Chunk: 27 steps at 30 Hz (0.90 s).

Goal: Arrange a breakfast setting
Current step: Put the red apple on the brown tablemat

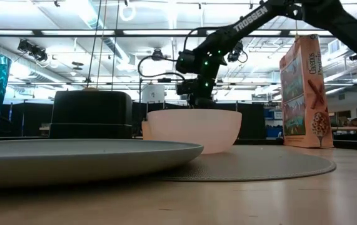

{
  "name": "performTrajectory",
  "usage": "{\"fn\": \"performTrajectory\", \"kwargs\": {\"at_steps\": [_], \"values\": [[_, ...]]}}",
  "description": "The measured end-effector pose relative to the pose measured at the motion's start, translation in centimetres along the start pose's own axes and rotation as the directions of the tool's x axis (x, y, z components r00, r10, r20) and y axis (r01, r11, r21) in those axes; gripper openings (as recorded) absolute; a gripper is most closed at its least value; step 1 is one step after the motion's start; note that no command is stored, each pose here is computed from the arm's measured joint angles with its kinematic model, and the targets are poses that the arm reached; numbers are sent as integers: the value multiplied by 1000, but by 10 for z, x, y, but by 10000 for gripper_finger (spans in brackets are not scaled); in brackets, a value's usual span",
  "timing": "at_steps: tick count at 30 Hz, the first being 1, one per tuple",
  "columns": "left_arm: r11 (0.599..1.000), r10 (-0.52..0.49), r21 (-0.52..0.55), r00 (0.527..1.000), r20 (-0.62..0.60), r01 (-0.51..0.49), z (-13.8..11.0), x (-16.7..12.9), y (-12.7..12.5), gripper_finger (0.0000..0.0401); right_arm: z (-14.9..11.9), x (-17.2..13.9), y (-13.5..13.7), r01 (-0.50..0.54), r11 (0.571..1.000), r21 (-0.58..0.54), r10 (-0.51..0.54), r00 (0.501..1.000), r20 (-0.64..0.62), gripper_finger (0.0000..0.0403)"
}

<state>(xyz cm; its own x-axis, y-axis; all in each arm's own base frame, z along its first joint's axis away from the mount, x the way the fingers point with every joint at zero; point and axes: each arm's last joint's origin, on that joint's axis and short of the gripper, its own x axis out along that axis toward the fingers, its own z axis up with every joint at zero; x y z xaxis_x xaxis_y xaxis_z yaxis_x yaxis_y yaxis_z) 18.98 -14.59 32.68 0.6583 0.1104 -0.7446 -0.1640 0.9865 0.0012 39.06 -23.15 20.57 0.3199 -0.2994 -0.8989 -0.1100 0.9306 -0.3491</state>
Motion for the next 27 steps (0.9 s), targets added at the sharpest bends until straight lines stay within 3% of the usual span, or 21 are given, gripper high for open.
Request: {"fn": "performTrajectory", "kwargs": {"at_steps": [3,7,12,18,27], "values": [[1000,16,10,1000,11,-16,1,1,1,119,1,-6,0,35,999,1,-35,999,-14,344],[999,54,3,998,31,-54,4,3,5,119,-2,-11,-3,65,995,-80,-69,996,-50,369],[997,71,-19,997,33,-70,7,5,9,119,-15,-6,-10,-26,994,-103,22,999,-42,386],[995,91,-30,995,41,-90,9,7,12,119,-23,-1,-22,-67,975,-210,76,996,36,386],[996,85,-39,995,49,-83,10,7,11,119,-34,18,-20,-107,987,-121,106,994,-17,384]]}}
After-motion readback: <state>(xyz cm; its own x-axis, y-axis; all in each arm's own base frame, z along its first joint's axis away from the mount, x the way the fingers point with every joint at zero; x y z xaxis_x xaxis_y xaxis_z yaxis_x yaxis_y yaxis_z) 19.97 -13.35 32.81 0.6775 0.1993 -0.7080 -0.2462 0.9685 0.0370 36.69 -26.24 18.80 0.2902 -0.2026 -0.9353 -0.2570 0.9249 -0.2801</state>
